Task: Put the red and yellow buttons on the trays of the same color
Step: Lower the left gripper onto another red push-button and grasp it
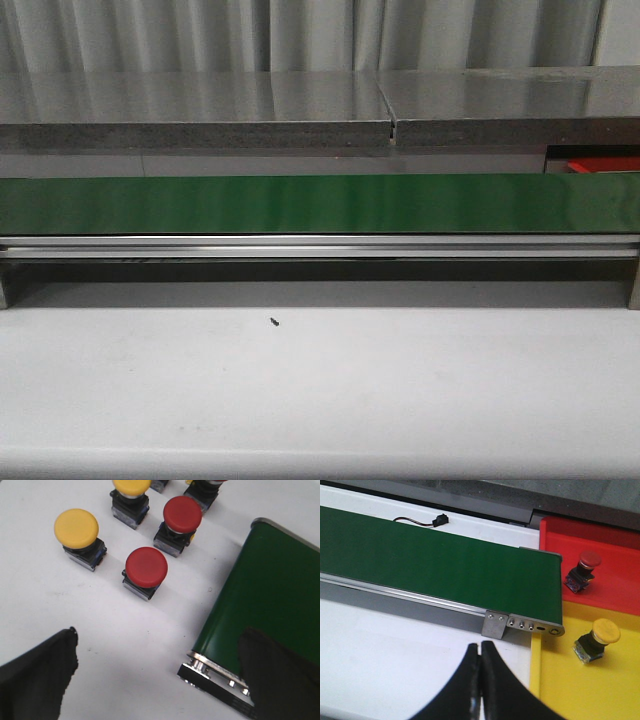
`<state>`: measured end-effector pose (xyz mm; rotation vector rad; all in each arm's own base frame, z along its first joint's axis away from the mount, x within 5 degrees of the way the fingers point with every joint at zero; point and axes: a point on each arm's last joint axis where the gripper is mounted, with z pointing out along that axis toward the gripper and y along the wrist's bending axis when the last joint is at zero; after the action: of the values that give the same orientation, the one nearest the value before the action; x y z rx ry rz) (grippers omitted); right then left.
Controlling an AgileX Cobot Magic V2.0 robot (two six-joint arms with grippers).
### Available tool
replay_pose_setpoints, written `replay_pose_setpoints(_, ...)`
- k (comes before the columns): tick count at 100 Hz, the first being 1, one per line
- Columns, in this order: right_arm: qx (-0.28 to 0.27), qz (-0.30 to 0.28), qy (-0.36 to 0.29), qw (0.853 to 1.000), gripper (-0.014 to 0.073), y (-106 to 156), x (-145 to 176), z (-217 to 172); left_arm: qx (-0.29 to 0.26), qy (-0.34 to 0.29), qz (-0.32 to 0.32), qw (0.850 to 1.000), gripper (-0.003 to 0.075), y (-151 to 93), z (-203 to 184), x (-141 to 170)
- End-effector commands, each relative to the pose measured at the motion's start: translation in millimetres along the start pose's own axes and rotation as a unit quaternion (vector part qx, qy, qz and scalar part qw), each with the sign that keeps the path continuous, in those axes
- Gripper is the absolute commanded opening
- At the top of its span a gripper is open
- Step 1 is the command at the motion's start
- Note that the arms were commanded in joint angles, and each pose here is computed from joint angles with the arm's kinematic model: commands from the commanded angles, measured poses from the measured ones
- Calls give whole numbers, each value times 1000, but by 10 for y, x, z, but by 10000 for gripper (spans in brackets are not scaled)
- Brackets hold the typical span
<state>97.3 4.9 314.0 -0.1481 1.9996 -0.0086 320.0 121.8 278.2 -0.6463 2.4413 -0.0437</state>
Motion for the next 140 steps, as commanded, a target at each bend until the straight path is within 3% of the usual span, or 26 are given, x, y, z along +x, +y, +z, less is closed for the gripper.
replay_pose_setpoints(1, 8, -5, -44, 999, -118, -17, -130, -37, 9, -44, -10, 999, 627, -30, -34, -184)
replay_pose_setpoints(50, 8, -5, -44, 999, -118, -17, -130, -37, 4, -5, -13, 1000, 619, -6, 609, -457)
replay_pose_setpoints(87, 8, -5, -44, 999, -118, -17, -130, -37, -1, 19, -14, 1000, 619, 31, 977, -488)
replay_pose_setpoints(116, 8, -5, -44, 999, -118, -17, -130, -37, -2, 16, -11, 1000, 614, 41, 1035, -493)
replay_pose_setpoints(128, 8, -5, -44, 999, -118, -17, -130, -37, -3, 16, -10, 1000, 516, 43, 1035, -493)
replay_pose_setpoints(140, 8, -5, -44, 999, -118, -17, -130, -37, -5, 17, -8, 1000, 328, 46, 1035, -490)
